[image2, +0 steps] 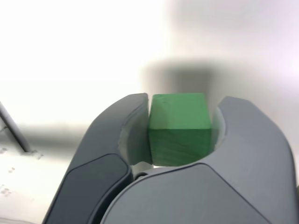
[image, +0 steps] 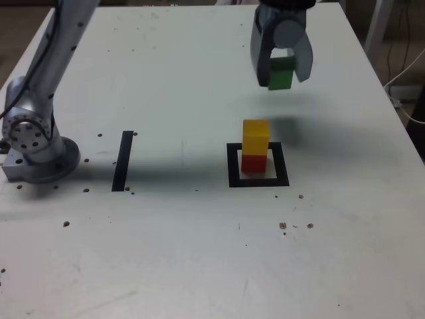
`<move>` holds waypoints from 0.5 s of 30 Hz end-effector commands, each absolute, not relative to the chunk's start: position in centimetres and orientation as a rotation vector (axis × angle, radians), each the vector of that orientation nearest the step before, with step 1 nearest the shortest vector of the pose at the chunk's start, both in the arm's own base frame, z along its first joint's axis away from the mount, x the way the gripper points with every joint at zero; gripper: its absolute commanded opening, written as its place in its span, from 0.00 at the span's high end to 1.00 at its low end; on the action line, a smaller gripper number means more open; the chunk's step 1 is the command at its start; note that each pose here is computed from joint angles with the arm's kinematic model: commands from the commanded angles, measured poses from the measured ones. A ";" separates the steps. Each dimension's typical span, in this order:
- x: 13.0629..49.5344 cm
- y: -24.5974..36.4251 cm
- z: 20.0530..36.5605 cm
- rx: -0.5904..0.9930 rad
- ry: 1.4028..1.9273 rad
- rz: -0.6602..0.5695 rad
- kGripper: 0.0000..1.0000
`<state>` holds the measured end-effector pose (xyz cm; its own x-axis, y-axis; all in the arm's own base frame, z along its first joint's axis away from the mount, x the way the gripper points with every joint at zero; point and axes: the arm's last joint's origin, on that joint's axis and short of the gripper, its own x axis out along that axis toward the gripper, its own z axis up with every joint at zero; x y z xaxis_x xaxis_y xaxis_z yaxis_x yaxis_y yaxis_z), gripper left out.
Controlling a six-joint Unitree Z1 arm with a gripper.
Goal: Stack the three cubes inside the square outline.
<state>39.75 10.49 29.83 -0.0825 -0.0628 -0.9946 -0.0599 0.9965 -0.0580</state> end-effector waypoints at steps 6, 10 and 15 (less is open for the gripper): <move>36.6 6.5 32.4 -0.072 1.652 -0.098 0.70; 35.7 4.5 32.8 -0.058 1.661 -0.139 0.70; 35.3 2.5 32.6 -0.042 1.677 -0.166 0.70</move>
